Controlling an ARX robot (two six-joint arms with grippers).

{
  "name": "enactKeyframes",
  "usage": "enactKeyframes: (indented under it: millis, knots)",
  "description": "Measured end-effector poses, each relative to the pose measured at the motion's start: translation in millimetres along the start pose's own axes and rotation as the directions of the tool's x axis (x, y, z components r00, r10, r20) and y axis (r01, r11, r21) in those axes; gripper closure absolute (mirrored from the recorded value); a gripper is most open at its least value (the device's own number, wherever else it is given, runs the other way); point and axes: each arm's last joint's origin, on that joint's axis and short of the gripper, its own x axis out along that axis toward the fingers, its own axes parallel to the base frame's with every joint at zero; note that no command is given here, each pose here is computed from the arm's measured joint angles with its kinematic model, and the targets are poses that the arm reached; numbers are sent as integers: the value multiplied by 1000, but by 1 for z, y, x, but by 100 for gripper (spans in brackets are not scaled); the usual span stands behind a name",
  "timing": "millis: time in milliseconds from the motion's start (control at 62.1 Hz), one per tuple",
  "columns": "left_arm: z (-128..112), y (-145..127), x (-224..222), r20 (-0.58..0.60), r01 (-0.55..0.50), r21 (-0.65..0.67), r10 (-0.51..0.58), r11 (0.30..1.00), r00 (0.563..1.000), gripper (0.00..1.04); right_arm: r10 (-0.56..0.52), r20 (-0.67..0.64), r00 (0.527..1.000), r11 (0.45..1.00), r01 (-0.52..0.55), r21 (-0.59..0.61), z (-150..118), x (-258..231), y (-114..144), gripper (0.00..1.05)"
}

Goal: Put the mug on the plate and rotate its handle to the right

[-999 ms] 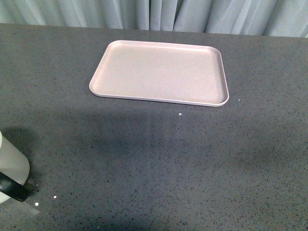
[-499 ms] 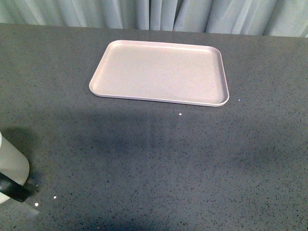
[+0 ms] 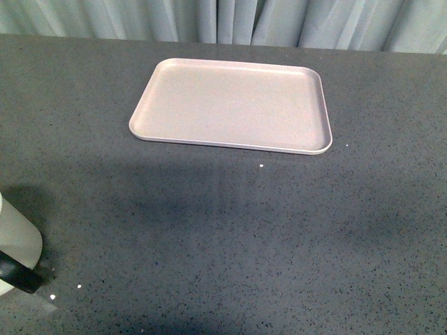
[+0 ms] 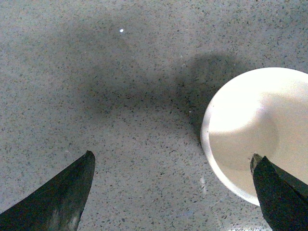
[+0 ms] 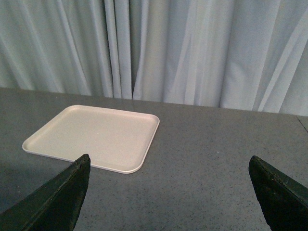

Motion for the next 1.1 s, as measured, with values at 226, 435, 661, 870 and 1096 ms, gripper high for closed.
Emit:
enactKeyframes:
  millis: [226,435,661,870,1096]
  knots:
    - [1,-6,9,-11,18,6,-18,1000,1000,9,0,0,1000,1000,0,0,0,0,0,9]
    - [-1,-8,21,-47,20,8,-20,1000,999,9,0,0,1000,1000,0,0,0,0,0,9]
    - [0,-7,37,-79,28,-4,-28,1000,996,9,0,0,1000,1000,0,0,0,0,0,9]
    - [14,-8,54,-94,35,-6,-36,999,995,18,0,0,1000,1000,0,0,0,0,0,9]
    - [18,-12,70,-138,54,-10,-55,998,989,62,0,0,1000,1000,0,0,0,0,0,9]
